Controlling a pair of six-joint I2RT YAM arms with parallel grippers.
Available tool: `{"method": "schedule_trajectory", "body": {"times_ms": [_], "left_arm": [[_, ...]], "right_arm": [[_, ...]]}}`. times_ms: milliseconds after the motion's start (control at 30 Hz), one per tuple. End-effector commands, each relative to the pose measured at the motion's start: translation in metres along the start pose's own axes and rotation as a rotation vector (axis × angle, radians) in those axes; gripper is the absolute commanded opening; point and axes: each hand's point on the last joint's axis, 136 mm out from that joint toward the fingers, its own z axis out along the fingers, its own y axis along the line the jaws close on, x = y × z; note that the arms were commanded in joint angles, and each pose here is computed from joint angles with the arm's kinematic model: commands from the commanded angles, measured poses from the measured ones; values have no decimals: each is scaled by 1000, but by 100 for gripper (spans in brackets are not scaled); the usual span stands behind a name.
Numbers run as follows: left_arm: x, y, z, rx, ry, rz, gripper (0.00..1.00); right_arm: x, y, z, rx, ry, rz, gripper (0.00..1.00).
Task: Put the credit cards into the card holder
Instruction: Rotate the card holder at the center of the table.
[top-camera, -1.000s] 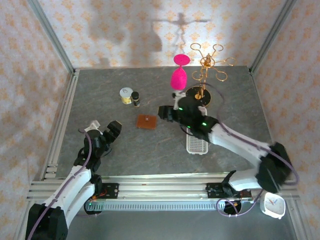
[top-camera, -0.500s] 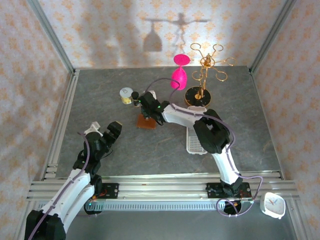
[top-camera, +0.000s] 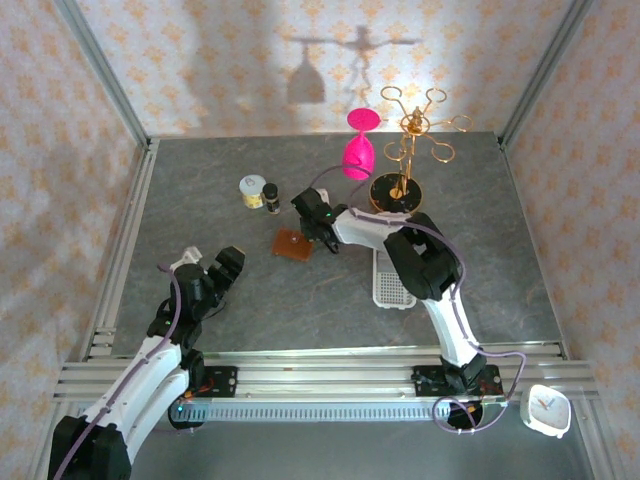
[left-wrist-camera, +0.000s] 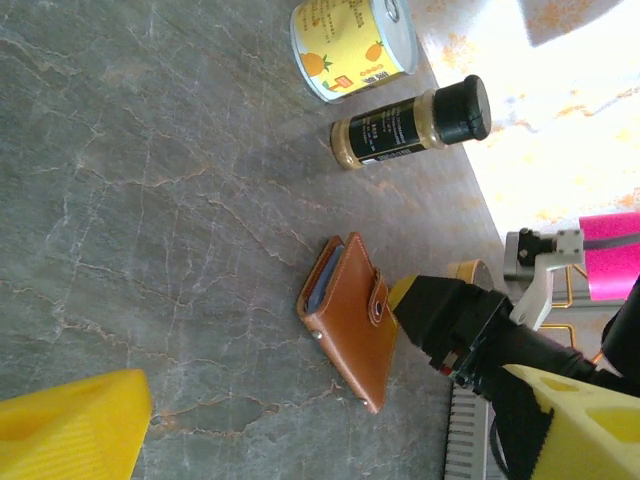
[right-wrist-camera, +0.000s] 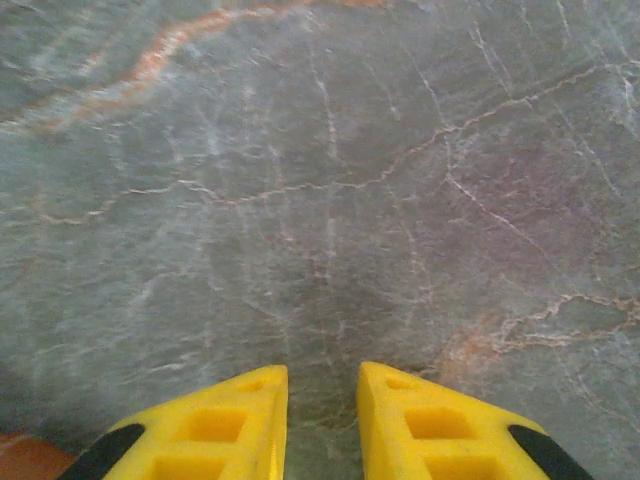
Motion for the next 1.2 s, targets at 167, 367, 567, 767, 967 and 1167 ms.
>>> {"method": "schedule_trajectory", "body": {"times_ms": [167,367,567,767,967,1167], "left_arm": [[4,-1,0,3,17,-12,89],[7,4,1,-3,17,-26,86],[10,-2,6,7,42,18,79],[15,-17,19,-10,122,148,79],[24,-27,40,-21,213,206,69],[32,-36,55,-5,239,206,61]], "right_arm": [[30,8,-23,-36,37,-14,26],[49,24,-44,-93,32,9,26],[41,25,-74,-147,-40,73,26],[22,32,-87,-192,-100,103,26],[15,54,-68,-236,-68,117,12],[12,58,-44,-231,-46,134,6]]}}
